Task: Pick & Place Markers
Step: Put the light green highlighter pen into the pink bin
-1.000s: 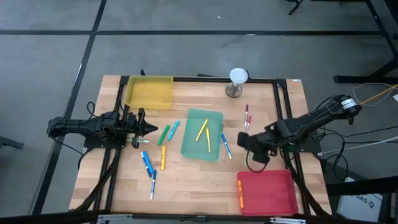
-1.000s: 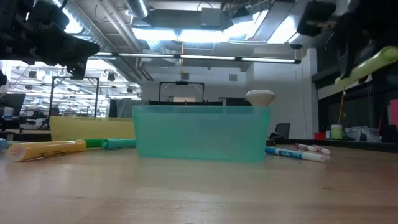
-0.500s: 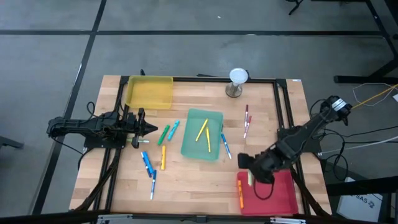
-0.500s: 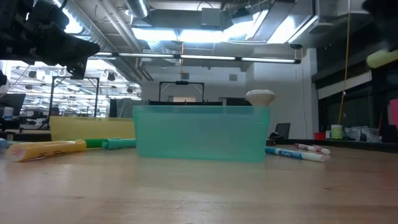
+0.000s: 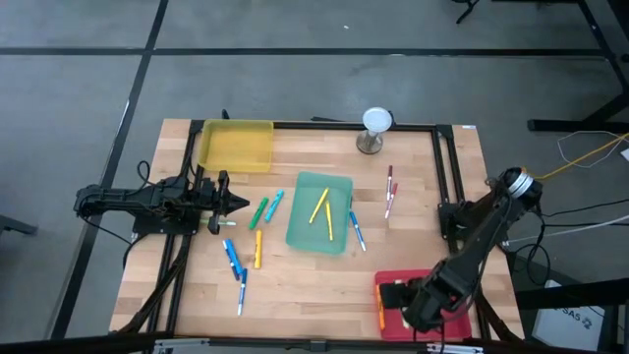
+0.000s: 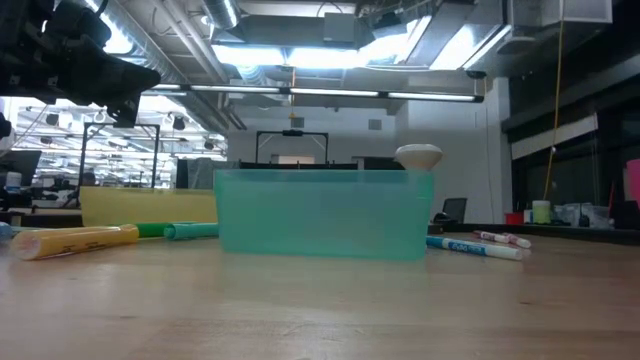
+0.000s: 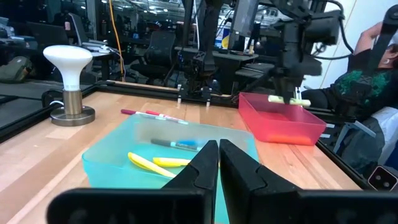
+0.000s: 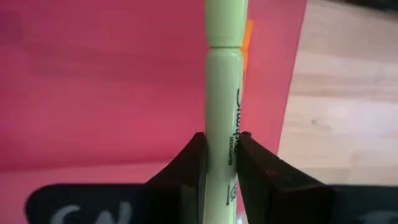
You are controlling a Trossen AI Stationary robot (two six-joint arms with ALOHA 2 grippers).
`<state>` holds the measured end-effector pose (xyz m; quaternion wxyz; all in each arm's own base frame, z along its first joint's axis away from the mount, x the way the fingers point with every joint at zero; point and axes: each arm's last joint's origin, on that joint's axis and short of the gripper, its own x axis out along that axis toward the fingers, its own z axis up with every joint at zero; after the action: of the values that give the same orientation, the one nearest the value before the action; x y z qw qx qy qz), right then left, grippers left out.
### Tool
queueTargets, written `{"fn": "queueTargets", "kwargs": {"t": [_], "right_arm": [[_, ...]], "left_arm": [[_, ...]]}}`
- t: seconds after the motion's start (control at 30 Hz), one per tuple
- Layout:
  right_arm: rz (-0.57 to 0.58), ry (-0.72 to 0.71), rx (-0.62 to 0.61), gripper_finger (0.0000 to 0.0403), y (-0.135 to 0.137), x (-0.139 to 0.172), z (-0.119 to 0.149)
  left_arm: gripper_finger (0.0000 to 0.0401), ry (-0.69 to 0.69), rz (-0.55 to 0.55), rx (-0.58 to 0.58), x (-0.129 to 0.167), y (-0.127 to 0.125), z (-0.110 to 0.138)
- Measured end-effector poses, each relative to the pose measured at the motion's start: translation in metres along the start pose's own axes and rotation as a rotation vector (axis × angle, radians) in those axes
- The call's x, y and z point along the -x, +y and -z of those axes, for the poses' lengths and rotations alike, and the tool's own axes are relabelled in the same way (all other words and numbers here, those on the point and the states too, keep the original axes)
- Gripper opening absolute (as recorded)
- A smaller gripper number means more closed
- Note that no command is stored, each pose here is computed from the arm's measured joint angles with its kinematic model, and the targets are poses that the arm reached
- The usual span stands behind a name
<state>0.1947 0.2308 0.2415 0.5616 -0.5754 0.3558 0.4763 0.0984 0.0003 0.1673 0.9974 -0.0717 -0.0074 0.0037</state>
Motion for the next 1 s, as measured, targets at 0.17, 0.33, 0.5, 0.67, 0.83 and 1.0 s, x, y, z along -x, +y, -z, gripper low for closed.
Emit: {"fn": "queueTargets", "kwargs": {"t": [0.17, 0.33, 0.5, 0.67, 0.83, 1.0], "right_arm": [[-0.008, 0.005, 0.007, 0.0065, -0.005, -0.012, -0.009], [-0.022, 0.019, 0.009, 0.0065, -0.005, -0.020, -0.010], [-0.028, 0.023, 0.008, 0.0065, -0.005, -0.029, -0.012], [-0.038, 0.033, -0.018, 0.0065, 0.001, -0.040, -0.008], [-0.075, 0.066, -0.034, 0.0065, 0.011, -0.050, -0.002], [-0.093, 0.052, -0.036, 0.0065, 0.016, -0.056, 0.000]], "left_arm": [[0.0009, 0.000, 0.000, 0.000, 0.000, 0.000, 0.000], [0.0008, 0.000, 0.000, 0.000, 0.000, 0.000, 0.000], [0.0012, 0.000, 0.000, 0.000, 0.000, 0.000, 0.000], [0.0012, 0.000, 0.000, 0.000, 0.000, 0.000, 0.000], [0.0010, 0.000, 0.000, 0.000, 0.000, 0.000, 0.000], [0.0013, 0.000, 0.000, 0.000, 0.000, 0.000, 0.000]]}}
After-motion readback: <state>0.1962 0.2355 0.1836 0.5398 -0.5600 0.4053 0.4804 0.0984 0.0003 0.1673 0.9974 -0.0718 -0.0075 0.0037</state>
